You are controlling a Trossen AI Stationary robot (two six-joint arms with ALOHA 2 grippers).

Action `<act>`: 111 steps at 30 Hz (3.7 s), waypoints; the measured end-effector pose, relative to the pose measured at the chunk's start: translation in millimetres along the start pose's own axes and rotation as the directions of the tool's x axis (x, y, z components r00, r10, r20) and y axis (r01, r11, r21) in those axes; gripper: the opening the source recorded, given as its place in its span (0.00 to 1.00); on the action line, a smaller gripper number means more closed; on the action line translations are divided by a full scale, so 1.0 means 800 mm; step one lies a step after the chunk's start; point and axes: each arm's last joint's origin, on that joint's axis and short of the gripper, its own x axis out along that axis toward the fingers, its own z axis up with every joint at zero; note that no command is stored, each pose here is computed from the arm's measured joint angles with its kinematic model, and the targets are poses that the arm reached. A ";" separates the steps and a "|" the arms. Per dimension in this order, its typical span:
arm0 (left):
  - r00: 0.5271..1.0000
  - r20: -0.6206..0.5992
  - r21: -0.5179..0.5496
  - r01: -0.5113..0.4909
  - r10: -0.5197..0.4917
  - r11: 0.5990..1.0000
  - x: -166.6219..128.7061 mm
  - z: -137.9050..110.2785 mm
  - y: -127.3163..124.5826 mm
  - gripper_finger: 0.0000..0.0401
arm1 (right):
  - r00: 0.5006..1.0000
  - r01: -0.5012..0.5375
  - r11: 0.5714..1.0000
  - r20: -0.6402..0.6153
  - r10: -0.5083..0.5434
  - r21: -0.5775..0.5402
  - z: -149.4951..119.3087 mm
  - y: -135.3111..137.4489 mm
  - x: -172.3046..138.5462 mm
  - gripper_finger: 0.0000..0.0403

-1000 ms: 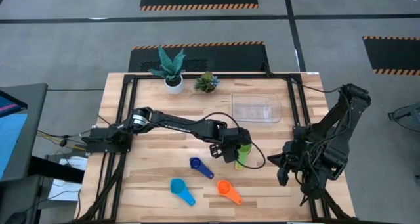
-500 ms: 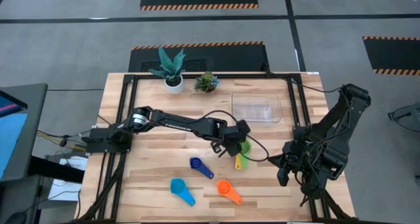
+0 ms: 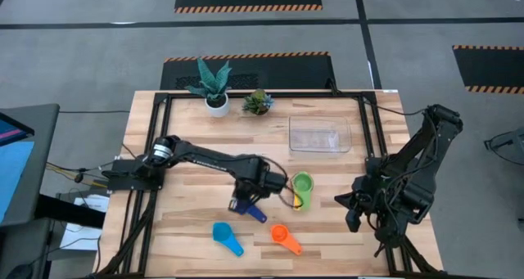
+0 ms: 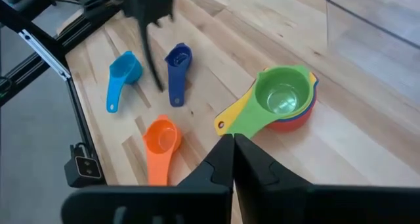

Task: Nest measuring cups in basket
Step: Stack the light blue measuring cup on top of the green measuring cup

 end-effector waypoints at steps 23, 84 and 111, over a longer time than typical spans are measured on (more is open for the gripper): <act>0.903 0.412 -0.059 -0.105 0.120 0.993 0.041 -0.067 -0.138 0.24 | 1.000 0.002 1.000 -0.026 -0.002 -0.003 -0.002 0.001 0.001 0.07; 0.897 0.407 -0.114 -0.138 0.173 0.984 0.094 -0.127 -0.166 0.24 | 0.993 -0.013 0.994 -0.115 0.026 0.113 0.011 0.010 0.018 0.07; 0.833 0.549 -0.182 0.040 0.068 0.983 0.095 -0.131 -0.138 0.24 | 0.995 0.047 0.994 -0.089 -0.038 0.096 0.028 0.004 0.036 0.07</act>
